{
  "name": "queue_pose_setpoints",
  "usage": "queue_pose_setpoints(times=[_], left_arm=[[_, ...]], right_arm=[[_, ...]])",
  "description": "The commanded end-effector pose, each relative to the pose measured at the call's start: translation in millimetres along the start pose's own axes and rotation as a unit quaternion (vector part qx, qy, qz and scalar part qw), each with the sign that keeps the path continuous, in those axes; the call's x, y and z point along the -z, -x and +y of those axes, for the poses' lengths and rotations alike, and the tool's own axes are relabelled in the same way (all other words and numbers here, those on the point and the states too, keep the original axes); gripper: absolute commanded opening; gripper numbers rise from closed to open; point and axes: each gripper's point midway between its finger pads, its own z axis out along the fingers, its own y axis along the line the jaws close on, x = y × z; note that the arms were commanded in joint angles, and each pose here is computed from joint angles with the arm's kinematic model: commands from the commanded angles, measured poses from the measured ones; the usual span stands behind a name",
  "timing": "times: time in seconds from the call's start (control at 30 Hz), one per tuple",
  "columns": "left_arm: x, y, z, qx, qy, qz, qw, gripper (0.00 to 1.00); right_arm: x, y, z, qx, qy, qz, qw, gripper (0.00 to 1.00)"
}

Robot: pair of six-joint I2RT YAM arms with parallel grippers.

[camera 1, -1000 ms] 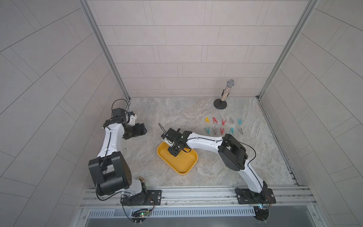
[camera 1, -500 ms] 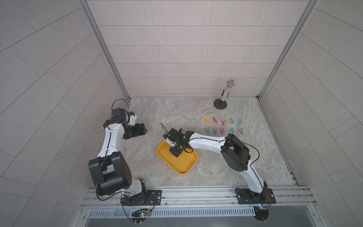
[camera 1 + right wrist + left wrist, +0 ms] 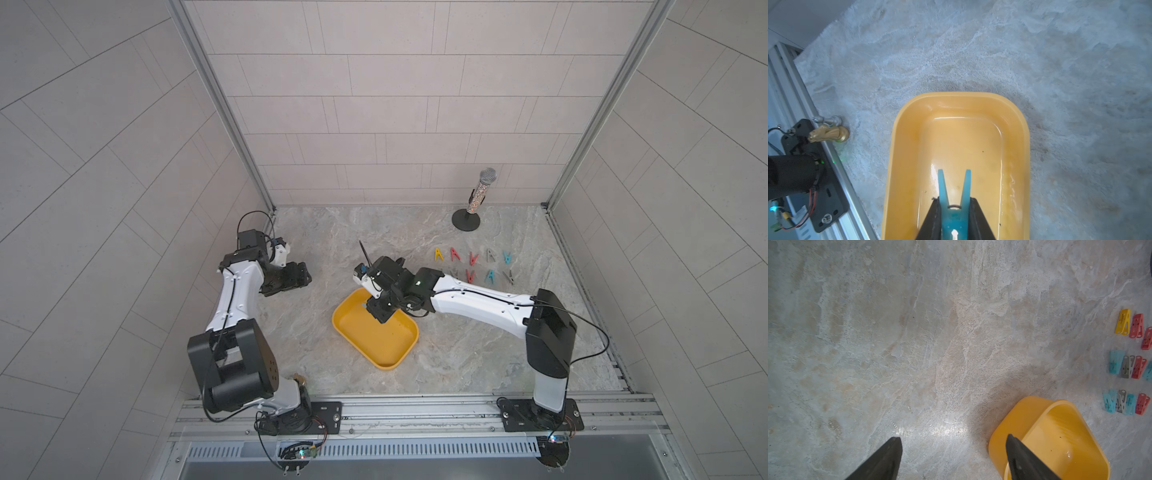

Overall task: Take the clothespins out of the storage box
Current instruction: Place the clothespin at the center of the board.

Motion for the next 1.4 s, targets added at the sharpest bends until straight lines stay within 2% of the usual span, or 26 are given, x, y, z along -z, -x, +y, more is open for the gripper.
queue_pose_setpoints(times=[0.0, 0.17, 0.4, 0.67, 0.8, 1.1, 1.37], left_arm=[[-5.5, -4.1, 0.2, 0.004, -0.007, 0.011, 1.000, 0.86], [-5.7, -3.8, 0.2, 0.004, -0.007, 0.011, 1.000, 0.86], [-7.7, -4.3, -0.6, 0.005, -0.010, 0.014, 1.000, 0.86], [-8.3, -4.0, -0.8, 0.005, -0.011, 0.015, 1.000, 0.86], [-8.8, -4.2, -1.1, 0.006, -0.013, 0.016, 1.000, 0.86], [-8.6, -4.7, -1.4, 0.007, -0.014, 0.016, 1.000, 0.86], [-7.2, -4.3, -2.1, 0.006, -0.014, 0.014, 1.000, 0.86]], right_arm=[[23.5, -0.9, -24.8, -0.043, -0.028, -0.017, 0.999, 0.11], [45.3, -25.8, -74.0, -0.114, -0.069, -0.017, 0.991, 0.11], [75.9, -86.3, -147.4, -0.207, -0.144, 0.003, 0.968, 0.11], [107.3, -162.8, -211.6, -0.295, -0.228, 0.041, 0.927, 0.11], [121.1, -197.3, -241.5, -0.337, -0.275, 0.072, 0.897, 0.11], [146.7, -250.0, -295.1, -0.379, -0.361, 0.144, 0.840, 0.12], [140.1, -259.4, -323.7, -0.394, -0.387, 0.166, 0.817, 0.13]])
